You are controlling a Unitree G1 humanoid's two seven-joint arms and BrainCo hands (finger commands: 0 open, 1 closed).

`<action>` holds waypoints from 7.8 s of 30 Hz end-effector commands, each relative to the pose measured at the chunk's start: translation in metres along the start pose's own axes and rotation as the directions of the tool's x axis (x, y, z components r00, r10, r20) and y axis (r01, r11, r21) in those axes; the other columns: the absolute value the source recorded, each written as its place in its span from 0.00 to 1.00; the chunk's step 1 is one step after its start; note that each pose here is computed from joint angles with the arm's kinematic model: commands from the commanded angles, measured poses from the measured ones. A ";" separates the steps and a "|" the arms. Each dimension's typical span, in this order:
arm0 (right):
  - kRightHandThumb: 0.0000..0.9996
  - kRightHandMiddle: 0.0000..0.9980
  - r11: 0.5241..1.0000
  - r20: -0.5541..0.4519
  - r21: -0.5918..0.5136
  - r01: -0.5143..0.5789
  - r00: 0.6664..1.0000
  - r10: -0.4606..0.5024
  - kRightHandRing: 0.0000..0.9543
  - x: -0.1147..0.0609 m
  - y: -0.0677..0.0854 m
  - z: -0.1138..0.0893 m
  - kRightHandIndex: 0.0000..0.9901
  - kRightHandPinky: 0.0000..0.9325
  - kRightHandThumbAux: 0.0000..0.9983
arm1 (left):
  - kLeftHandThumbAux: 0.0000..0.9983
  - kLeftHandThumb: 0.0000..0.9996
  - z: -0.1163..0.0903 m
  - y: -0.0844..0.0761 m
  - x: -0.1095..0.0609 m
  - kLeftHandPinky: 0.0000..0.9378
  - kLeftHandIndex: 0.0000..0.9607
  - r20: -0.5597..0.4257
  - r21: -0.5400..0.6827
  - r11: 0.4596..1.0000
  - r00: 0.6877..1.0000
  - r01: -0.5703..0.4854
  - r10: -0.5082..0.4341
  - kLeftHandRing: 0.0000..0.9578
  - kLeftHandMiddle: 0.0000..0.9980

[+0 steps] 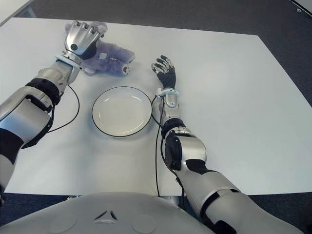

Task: Put the doll into the plate.

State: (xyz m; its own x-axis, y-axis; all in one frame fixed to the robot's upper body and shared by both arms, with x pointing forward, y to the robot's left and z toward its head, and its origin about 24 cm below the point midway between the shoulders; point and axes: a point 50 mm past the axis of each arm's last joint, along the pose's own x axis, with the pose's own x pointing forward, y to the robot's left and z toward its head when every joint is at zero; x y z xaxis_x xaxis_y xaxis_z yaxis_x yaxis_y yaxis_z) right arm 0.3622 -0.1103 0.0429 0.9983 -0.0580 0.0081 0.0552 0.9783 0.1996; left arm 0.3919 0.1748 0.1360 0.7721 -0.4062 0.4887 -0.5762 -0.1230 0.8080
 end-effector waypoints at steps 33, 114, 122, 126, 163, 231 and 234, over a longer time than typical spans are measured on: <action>0.37 0.25 0.996 -0.440 0.005 0.086 0.895 -0.075 0.28 -0.068 -0.016 -0.098 0.18 0.30 0.84 | 0.19 0.34 -0.010 -0.002 -0.010 0.00 0.00 -0.050 -0.015 1.000 0.999 -0.011 0.011 0.00 0.00; 0.48 0.27 0.992 -0.436 0.043 0.115 0.896 -0.085 0.29 -0.070 -0.016 -0.100 0.21 0.30 0.84 | 0.16 0.27 -0.024 -0.019 0.001 0.00 0.00 -0.194 -0.146 0.837 0.815 0.527 -0.546 0.00 0.00; 0.49 0.26 0.993 -0.438 0.031 0.114 0.895 -0.089 0.27 -0.071 -0.015 -0.100 0.20 0.27 0.86 | 0.18 0.31 -0.011 -0.023 0.001 0.00 0.00 -0.175 -0.258 0.824 0.814 0.505 -0.553 0.00 0.00; 0.48 0.26 0.993 -0.437 0.028 0.111 0.895 -0.088 0.26 -0.071 -0.015 -0.100 0.20 0.27 0.86 | 0.18 0.30 -0.003 -0.024 0.001 0.00 0.00 -0.163 -0.302 0.818 0.819 0.490 -0.551 0.00 0.00; 0.50 0.26 0.994 -0.427 -0.009 0.106 0.899 -0.100 0.27 -0.072 -0.016 -0.101 0.18 0.29 0.87 | 0.26 0.33 0.054 -0.060 -0.042 0.00 0.00 -0.198 -0.806 0.538 0.745 0.245 -0.637 0.00 0.00; 0.66 0.28 0.987 -0.423 0.052 0.155 0.898 -0.118 0.29 -0.073 -0.022 -0.101 0.18 0.31 0.87 | 0.67 0.85 0.030 -0.070 -0.071 0.72 0.42 -0.288 -0.474 0.736 0.704 0.484 -0.649 0.76 0.53; 0.65 0.27 0.987 -0.423 0.053 0.154 0.898 -0.117 0.29 -0.073 -0.022 -0.100 0.18 0.30 0.87 | 0.67 0.85 0.031 -0.069 -0.068 0.71 0.42 -0.277 -0.467 0.740 0.715 0.484 -0.642 0.76 0.52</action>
State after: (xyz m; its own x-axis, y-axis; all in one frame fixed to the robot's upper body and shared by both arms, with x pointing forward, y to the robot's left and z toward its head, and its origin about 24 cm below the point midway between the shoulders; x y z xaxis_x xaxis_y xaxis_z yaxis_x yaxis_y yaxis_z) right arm 0.3618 -0.1128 0.0418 0.9968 -0.0794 0.0012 0.0772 0.9722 0.2210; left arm 0.3954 0.1743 0.0921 0.9869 0.0139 0.1608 -0.1612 0.1299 0.9783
